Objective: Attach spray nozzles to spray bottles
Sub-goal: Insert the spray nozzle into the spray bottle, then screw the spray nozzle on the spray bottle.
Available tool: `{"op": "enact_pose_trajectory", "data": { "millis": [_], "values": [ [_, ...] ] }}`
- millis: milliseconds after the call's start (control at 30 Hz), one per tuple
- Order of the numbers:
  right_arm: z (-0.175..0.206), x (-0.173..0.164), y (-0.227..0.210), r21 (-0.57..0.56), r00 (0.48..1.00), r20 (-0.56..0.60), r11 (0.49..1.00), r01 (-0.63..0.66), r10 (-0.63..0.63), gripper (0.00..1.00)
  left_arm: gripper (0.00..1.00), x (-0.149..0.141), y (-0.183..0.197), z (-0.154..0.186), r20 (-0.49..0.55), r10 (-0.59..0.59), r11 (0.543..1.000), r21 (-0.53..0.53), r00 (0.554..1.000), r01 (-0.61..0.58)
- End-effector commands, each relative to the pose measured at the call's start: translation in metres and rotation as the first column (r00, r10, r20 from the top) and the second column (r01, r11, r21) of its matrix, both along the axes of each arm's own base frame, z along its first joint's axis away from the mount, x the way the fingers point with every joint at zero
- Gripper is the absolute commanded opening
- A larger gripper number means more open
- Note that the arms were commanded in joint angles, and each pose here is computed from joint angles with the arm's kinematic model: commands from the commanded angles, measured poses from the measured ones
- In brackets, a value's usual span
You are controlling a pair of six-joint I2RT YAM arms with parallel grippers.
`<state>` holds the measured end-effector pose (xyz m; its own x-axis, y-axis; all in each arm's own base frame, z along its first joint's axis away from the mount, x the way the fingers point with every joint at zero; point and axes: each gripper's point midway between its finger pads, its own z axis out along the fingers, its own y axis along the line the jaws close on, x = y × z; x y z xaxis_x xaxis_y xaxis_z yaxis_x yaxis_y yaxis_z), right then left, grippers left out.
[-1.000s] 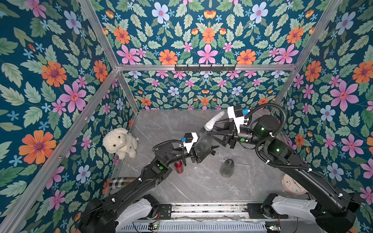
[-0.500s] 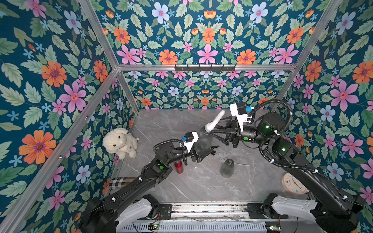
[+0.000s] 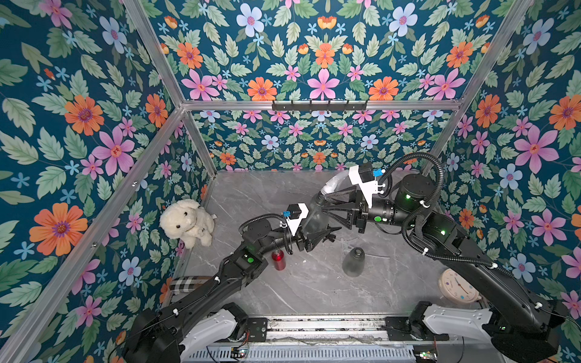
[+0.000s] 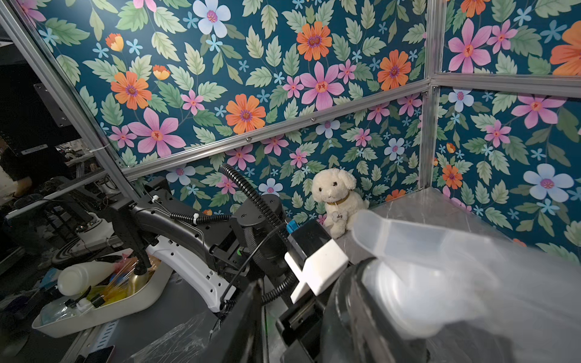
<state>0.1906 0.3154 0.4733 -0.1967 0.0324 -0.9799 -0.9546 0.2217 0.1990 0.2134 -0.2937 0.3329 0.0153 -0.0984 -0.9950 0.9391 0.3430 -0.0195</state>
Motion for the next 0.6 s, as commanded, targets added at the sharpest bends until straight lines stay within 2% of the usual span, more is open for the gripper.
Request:
{"op": "enact_pose_trajectory", "data": {
  "millis": [0,167,300,467,567],
  "values": [
    [0.006,-0.009,-0.001,0.015,0.999,0.031,1.0,-0.023,0.022,0.49,0.0,0.0,0.002,0.007,0.046,0.018,1.0,-0.015,0.999,-0.018],
    [0.019,-0.029,-0.005,0.032,0.994,0.091,0.998,-0.058,0.055,0.53,0.0,0.002,0.002,0.006,0.045,0.025,1.0,-0.015,0.999,-0.024],
    [0.031,-0.035,-0.016,0.053,0.992,0.124,0.998,-0.034,0.027,0.57,0.0,0.001,0.002,0.006,0.045,0.018,1.0,-0.019,0.999,-0.017],
    [0.038,-0.027,-0.035,0.064,0.979,0.184,0.995,0.08,-0.09,0.67,0.0,-0.005,0.002,0.008,0.053,-0.006,1.0,-0.027,0.999,0.007],
    [0.036,-0.011,-0.051,0.079,0.976,0.165,0.988,0.131,-0.142,0.71,0.0,-0.011,0.003,0.012,0.065,-0.031,0.999,-0.042,0.997,0.034]
  ]
}}
